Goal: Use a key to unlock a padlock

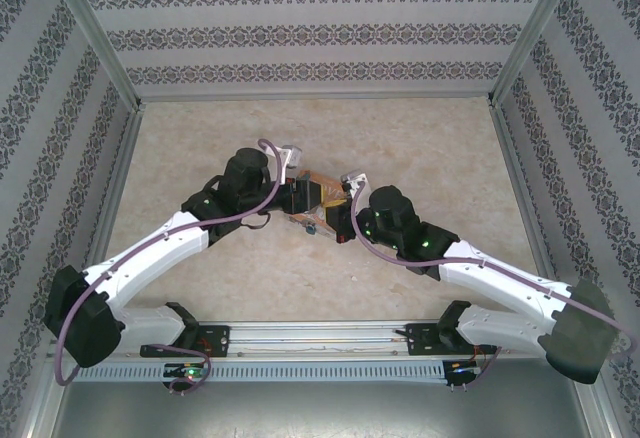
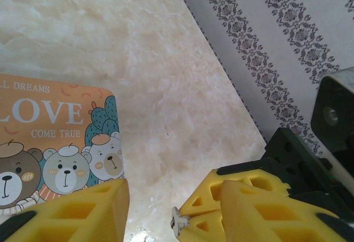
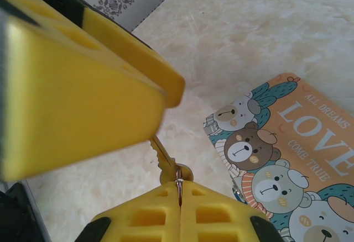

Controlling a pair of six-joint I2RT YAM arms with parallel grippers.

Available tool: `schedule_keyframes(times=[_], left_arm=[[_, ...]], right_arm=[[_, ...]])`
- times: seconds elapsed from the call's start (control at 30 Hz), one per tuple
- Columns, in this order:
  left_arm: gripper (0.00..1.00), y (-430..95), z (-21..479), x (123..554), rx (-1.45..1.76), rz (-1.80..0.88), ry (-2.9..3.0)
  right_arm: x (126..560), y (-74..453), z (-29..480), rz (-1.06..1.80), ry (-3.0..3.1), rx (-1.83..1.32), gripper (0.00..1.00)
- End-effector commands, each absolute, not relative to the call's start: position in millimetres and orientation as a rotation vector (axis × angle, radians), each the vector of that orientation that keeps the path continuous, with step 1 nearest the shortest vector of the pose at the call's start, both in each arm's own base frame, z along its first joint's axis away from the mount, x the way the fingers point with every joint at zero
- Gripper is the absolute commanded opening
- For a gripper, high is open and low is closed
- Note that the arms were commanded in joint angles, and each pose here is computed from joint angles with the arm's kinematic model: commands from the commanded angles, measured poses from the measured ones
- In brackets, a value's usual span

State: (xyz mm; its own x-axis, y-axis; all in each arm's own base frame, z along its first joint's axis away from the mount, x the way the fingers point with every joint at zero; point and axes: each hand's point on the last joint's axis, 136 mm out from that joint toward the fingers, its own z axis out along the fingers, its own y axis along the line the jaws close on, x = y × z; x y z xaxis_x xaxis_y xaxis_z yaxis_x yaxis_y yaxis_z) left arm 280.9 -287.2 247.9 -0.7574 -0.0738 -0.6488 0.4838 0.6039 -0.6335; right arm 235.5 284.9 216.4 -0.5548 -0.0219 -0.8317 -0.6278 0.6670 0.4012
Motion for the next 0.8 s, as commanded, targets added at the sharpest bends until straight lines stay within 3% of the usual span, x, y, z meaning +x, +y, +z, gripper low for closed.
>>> schedule_keyframes(times=[0.0, 0.3, 0.57, 0.67, 0.77], left_arm=[[0.42, -299.6, 271.2, 282.3, 0.378, -1.154, 2.096], [0.27, -304.2, 266.4, 283.3, 0.382, -1.156, 2.109], [0.03, -298.4, 269.5, 282.5, 0.380, -1.117, 2.112], [0.00, -291.5, 274.2, 281.2, 0.382, -1.078, 2.101], [0.00, -284.9, 282.7, 278.1, 0.396, -1.055, 2.080]], right_arm=[[239.9, 292.1, 242.1, 0.900, 1.934, -0.508, 0.00], [241.2, 291.8, 244.0, 0.899, 1.929, -0.490, 0.00], [242.6, 290.1, 243.6, 0.897, 1.935, -0.471, 0.00], [242.4, 285.1, 239.9, 0.903, 1.951, -0.449, 0.09], [242.0, 275.2, 236.9, 0.959, 1.971, -0.415, 0.27]])
